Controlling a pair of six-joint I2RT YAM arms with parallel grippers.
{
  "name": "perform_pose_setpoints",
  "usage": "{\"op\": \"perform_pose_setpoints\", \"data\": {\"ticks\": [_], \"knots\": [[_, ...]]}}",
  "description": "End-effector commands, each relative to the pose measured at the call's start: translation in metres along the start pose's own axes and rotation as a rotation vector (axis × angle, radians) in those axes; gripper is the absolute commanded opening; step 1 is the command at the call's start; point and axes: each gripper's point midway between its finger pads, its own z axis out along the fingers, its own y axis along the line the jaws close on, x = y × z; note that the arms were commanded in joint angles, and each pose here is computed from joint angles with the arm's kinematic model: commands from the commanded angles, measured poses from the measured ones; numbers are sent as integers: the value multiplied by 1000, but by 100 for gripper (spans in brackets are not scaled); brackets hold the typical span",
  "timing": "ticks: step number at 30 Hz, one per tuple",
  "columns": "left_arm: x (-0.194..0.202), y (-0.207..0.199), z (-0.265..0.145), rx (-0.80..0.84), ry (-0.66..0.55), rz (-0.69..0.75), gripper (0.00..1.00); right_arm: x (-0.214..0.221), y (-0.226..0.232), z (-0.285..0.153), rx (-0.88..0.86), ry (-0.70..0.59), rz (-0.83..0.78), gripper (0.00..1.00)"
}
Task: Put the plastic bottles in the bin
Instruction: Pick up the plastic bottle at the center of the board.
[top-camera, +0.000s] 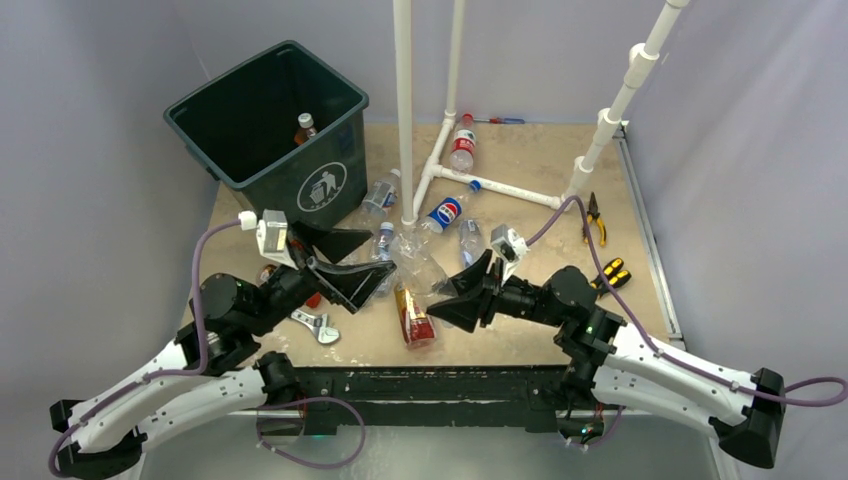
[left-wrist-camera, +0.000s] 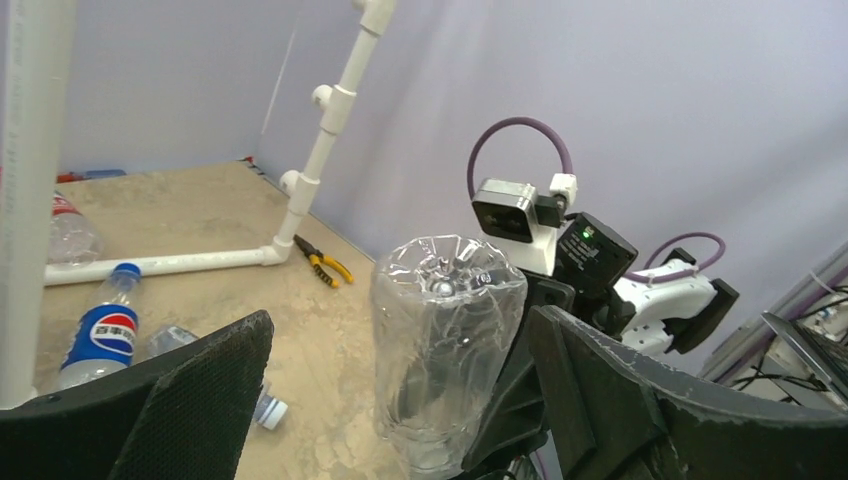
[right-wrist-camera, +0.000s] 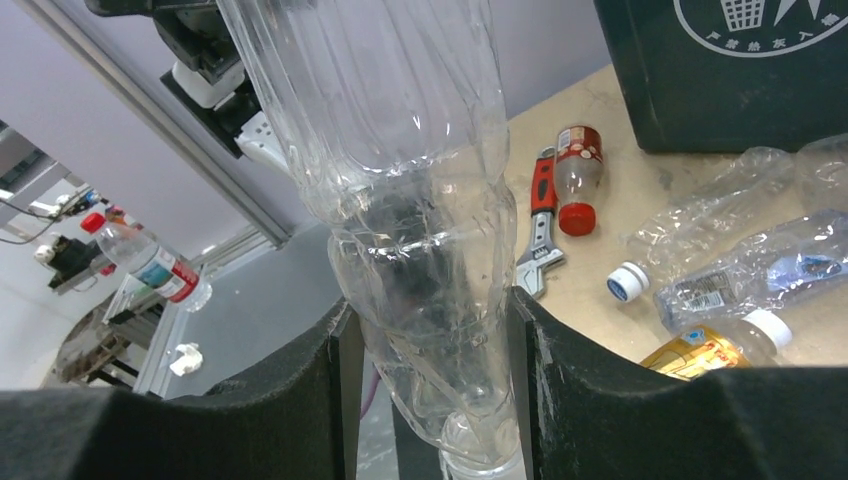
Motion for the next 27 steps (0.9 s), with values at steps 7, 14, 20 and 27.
{"op": "perform_pose_setpoints", "data": {"ticks": [7,14,20,27], "knots": [[-74,-9,-16,-106,58,259,99,7,-15,9,86,244,-147,33],[-32,-5,11,-91,404,392,99,26,-40,6,207,442,-177,33],[64,30,23,-101,766,426,98,29,-44,6,259,494,-217,33],[99,48,12,-103,869,446,98,32,-39,-1,294,541,-293,33]]}}
